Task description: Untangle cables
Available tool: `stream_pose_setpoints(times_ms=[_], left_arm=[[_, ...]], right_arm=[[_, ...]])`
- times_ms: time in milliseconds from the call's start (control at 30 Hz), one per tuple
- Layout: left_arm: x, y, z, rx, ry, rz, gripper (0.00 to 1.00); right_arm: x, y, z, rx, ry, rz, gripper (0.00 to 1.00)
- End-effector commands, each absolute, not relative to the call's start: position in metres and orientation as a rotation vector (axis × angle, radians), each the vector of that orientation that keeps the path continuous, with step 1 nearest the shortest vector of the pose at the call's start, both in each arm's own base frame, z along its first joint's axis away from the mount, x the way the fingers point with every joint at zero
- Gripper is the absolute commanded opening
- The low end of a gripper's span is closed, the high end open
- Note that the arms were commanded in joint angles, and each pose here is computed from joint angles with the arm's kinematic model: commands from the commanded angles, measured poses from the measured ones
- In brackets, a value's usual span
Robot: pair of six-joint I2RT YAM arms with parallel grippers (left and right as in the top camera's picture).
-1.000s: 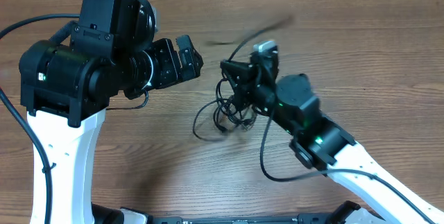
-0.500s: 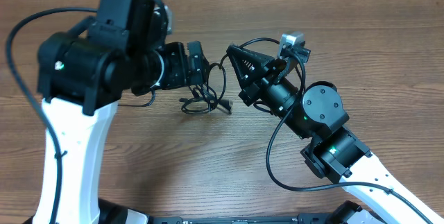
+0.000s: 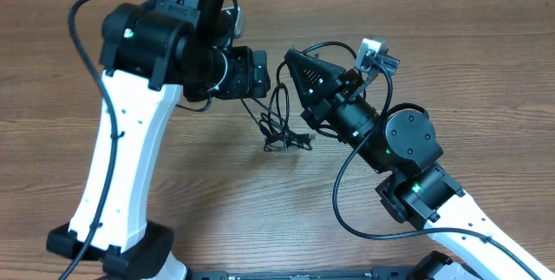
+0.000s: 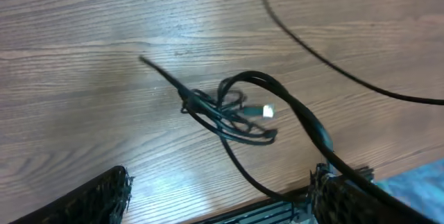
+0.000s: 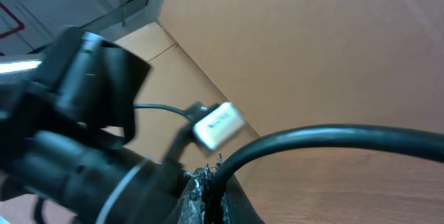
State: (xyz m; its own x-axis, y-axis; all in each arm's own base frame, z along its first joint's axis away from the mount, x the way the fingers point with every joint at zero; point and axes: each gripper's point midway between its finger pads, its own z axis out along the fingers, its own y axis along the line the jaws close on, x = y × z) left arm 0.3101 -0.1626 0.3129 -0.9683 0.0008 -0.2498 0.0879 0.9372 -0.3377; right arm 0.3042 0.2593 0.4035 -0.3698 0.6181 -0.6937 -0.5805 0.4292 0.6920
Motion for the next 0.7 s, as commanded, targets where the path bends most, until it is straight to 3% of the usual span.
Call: stream_pose_setpoints(times_ms=[0, 667], left_arm=[[0.316, -0.165, 0.299, 0.141, 2.879, -0.473, 0.84], [0.332, -0.16, 0.274, 0.125, 2.937, -0.368, 0.84]], right_arm=[[0.299, 0.252, 0.422, 0.052, 1.424, 1.281, 0.04], [0.298, 0.229, 0.451, 0.132, 1.308, 1.35, 0.04]])
